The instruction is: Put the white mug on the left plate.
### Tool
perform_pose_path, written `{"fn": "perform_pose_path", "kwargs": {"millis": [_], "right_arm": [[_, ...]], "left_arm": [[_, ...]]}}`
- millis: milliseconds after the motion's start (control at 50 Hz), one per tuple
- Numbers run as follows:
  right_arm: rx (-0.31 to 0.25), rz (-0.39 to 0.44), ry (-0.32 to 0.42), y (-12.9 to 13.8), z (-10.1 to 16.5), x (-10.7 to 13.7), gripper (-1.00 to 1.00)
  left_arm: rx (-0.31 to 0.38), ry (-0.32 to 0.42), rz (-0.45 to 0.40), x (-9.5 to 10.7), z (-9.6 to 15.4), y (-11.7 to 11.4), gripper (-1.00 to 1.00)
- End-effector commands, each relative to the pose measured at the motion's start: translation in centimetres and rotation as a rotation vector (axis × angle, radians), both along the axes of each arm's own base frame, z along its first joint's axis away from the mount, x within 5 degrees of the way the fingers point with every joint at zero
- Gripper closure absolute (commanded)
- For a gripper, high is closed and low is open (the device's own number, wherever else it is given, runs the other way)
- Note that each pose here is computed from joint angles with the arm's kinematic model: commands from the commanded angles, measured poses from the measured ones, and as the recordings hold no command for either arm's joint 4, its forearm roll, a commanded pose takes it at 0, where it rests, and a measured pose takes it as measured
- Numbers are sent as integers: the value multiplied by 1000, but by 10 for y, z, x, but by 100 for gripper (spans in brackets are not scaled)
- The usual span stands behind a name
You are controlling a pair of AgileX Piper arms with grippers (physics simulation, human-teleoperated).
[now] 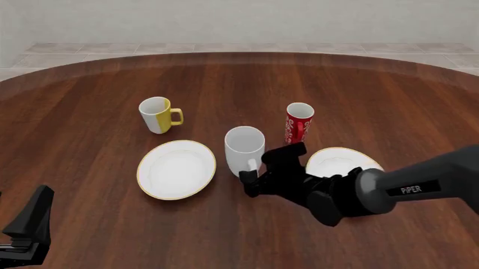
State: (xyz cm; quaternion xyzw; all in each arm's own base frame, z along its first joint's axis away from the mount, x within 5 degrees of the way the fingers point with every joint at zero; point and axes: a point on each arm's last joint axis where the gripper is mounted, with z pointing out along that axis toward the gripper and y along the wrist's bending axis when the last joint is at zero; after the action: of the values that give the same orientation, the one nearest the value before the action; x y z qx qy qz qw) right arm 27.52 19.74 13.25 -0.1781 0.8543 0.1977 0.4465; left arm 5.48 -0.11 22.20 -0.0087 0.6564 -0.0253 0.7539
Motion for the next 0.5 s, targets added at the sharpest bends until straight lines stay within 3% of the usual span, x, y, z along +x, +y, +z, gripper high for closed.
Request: {"fn": "perform_pose_path", "kwargs": {"millis": [20, 120, 140, 500], "right_arm": [[-2, -1, 8, 1, -4, 1, -100], [-2, 0, 11, 2, -4, 1, -100], [-2, 0, 11, 2, -5, 1, 100], [-11, 29, -14, 5, 0, -4, 100]], "left_arm": [[0, -1, -1, 0, 0, 0, -100], [0, -2, -1, 0, 0, 0, -100], [0, -2, -1, 0, 1, 0, -100], [-1, -2, 1, 0, 2, 0, -100]]}}
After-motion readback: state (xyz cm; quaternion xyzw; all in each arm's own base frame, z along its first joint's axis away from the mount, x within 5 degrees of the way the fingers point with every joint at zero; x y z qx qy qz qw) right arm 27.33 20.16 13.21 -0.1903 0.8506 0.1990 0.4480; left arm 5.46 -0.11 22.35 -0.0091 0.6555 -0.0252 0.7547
